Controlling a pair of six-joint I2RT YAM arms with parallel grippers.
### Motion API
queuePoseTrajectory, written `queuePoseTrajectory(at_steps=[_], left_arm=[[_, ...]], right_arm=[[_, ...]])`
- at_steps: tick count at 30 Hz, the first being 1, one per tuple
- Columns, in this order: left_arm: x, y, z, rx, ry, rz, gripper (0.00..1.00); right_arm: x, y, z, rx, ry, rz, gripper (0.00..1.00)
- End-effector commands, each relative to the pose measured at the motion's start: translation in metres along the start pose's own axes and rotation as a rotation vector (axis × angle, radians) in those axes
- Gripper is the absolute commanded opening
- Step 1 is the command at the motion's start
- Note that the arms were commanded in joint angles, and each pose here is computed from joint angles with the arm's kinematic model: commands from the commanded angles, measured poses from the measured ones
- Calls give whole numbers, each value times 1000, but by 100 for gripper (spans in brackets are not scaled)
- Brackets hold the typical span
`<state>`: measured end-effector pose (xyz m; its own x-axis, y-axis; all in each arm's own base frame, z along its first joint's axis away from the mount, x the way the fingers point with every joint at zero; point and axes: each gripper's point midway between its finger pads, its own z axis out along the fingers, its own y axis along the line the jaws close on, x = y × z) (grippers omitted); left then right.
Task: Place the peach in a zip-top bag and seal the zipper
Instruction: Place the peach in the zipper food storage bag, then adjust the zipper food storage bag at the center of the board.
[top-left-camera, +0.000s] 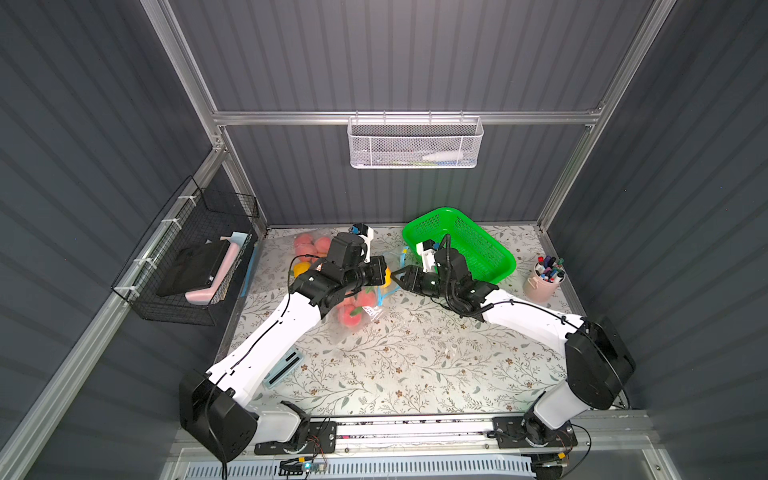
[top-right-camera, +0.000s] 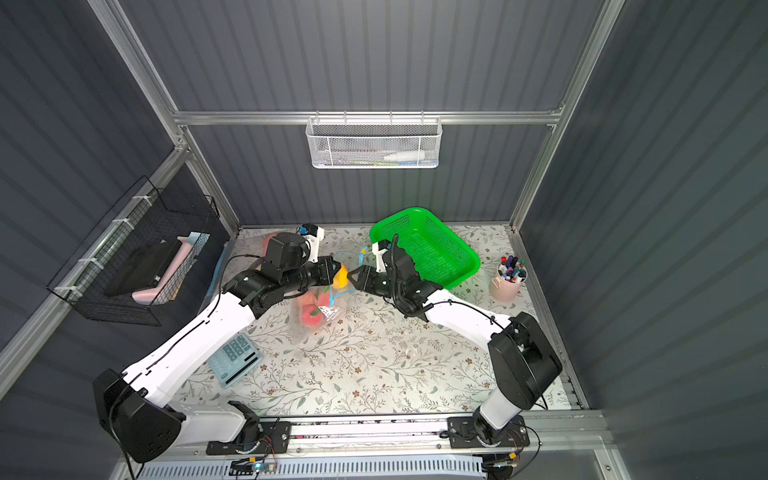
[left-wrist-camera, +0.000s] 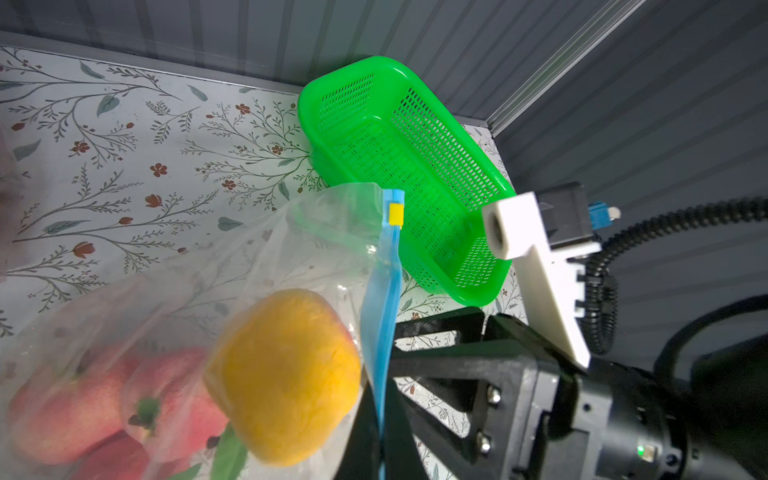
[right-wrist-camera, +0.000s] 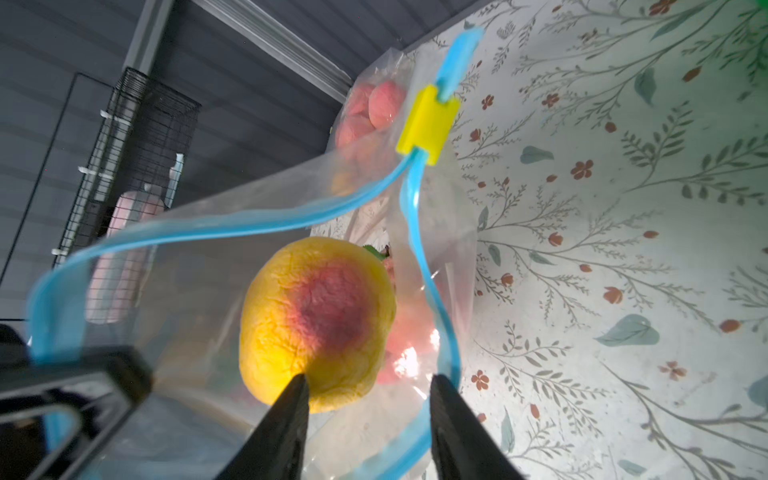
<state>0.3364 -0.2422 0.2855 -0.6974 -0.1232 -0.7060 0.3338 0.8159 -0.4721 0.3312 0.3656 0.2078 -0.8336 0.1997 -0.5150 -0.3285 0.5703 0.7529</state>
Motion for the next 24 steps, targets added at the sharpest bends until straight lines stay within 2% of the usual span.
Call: queuePoseTrajectory(at_steps=[1, 5, 10, 16, 24], left_arm=[[-13, -14, -14, 41, -33, 34, 0], [-12, -13, -16, 37, -37, 36, 0], [-9, -8, -17, 20, -38, 30, 0], [-7, -7, -19, 22, -42, 27, 0], [-3, -6, -20, 26, -34, 25, 0]], right_arm=[[-4, 5, 3, 21, -3, -17, 61], [-10, -1, -2, 61, -47, -26, 67], [-25, 9, -27, 65, -133, -59, 69], [-35, -9, -48, 145, -253, -85, 69], [-41, -10, -25, 188, -194, -148, 62]])
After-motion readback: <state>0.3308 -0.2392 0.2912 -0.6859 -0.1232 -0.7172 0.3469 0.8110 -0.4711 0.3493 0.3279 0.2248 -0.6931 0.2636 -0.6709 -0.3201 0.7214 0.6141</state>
